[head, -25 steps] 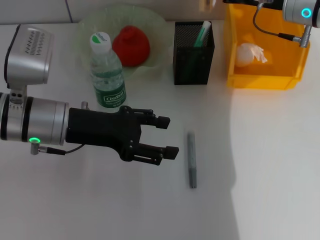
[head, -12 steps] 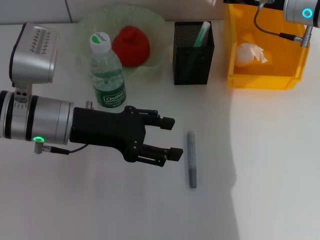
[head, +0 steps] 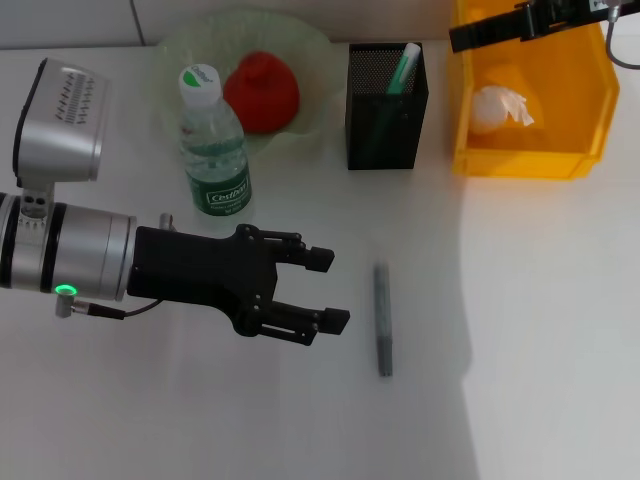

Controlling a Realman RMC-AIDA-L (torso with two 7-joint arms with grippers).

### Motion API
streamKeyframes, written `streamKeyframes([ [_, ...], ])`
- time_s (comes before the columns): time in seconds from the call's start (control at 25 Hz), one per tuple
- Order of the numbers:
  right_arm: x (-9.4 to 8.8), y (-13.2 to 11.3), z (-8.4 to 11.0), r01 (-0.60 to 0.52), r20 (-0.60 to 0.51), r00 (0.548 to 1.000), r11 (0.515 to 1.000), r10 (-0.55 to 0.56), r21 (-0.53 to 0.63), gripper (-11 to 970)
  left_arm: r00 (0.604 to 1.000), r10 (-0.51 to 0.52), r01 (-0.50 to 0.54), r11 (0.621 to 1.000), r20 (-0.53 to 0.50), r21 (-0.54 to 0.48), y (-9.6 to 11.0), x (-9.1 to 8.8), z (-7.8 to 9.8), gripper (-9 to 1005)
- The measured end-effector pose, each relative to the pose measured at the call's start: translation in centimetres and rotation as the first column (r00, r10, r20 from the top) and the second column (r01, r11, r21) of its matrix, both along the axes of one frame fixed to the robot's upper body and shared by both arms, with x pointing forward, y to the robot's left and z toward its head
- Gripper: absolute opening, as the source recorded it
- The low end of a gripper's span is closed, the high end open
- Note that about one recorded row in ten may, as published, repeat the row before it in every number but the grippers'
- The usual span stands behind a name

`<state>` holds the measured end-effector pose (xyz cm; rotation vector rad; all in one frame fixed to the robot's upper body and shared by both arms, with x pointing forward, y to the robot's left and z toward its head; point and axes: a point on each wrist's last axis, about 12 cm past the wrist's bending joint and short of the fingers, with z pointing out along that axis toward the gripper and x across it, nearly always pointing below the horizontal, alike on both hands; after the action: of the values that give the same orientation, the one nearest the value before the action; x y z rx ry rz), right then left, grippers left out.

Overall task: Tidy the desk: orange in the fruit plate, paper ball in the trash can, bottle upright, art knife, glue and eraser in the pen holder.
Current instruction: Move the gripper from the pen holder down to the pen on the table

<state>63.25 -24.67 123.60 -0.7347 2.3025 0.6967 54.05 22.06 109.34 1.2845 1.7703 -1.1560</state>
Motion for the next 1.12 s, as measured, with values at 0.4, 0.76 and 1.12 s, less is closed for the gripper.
streamKeyframes([
  [0.4,-1.9,7.7,-1.1,-0.231,-0.274,0.953,0.894,0.128,-0.384,598,1.000,-0.008,0.009,1.000,-0.015,0.030,0.4,-0.3,-0.3,797],
  [0.76,-1.7,11.4,-5.7,-0.210,-0.244,0.966,0.821,0.089,-0.531,580,1.000,-0.005,0.006,0.999,-0.020,0.039,0.7,-0.6,-0.6,797],
  [1.12,-1.9,12.8,-7.7,-0.216,-0.270,0.957,0.888,0.110,-0.406,562,1.000,0.006,-0.005,0.999,-0.024,0.047,1.1,-0.9,-0.9,797],
])
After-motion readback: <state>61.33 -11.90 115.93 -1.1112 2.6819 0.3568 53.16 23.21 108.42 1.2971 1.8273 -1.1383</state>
